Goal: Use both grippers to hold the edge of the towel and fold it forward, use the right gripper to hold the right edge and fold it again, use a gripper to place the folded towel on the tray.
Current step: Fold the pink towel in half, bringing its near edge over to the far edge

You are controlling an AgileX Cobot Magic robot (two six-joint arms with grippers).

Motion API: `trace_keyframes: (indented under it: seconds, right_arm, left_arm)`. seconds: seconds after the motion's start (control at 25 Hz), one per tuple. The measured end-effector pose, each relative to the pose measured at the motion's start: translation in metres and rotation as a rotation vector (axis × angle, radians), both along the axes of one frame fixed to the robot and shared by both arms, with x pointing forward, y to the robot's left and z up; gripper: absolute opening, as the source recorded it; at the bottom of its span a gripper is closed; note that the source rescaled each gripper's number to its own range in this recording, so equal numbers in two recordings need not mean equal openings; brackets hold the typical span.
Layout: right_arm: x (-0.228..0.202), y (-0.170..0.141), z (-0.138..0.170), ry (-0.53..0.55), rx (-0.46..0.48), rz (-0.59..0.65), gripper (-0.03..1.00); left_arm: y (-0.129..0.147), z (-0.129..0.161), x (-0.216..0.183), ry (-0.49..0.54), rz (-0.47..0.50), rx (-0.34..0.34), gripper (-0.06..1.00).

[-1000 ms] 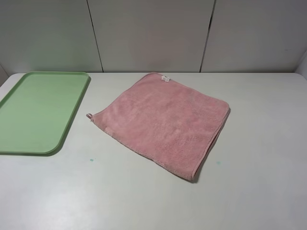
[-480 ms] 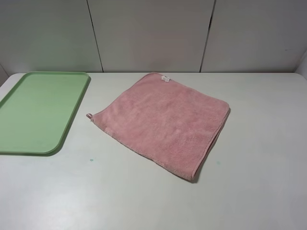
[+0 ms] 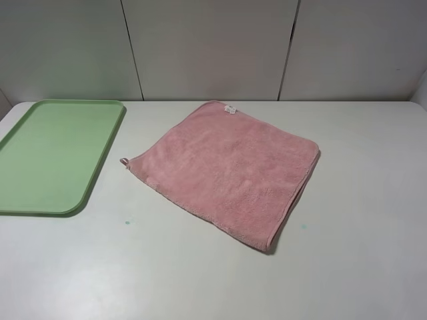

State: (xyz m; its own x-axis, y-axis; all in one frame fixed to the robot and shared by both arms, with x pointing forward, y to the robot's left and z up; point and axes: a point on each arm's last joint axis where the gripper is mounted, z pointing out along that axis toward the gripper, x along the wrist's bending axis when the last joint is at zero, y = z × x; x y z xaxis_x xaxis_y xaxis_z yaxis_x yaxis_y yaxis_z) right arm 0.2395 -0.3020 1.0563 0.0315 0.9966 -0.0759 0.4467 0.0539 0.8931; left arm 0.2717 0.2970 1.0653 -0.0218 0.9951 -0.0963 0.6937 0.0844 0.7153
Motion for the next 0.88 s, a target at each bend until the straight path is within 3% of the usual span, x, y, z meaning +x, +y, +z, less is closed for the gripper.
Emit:
trace_keyframes:
  seconds: [0.2, 0.48, 0.6, 0.68, 0.88]
  right_arm:
    - [0.023, 0.0, 0.003, 0.135, -0.026, 0.021, 1.0]
    - [0.064, 0.004, 0.005, 0.337, -0.031, 0.101, 1.0]
    - [0.08, 0.006, 0.001, 0.401, -0.043, 0.153, 1.0]
    - [0.09, 0.007, -0.002, 0.431, -0.057, 0.189, 1.0]
    - [0.112, 0.016, -0.012, 0.491, -0.106, 0.307, 1.0]
  left_arm:
    - [0.0, 0.024, 0.045, 0.075, -0.165, 0.159, 0.99]
    - [-0.001, 0.043, 0.126, 0.207, -0.55, 0.446, 0.99]
    - [-0.006, 0.037, 0.159, 0.246, -0.785, 0.584, 0.99]
    - [-0.015, 0.026, 0.181, 0.264, -0.928, 0.642, 0.99]
    - [-0.048, -0.009, 0.227, 0.248, -1.169, 0.733, 0.99]
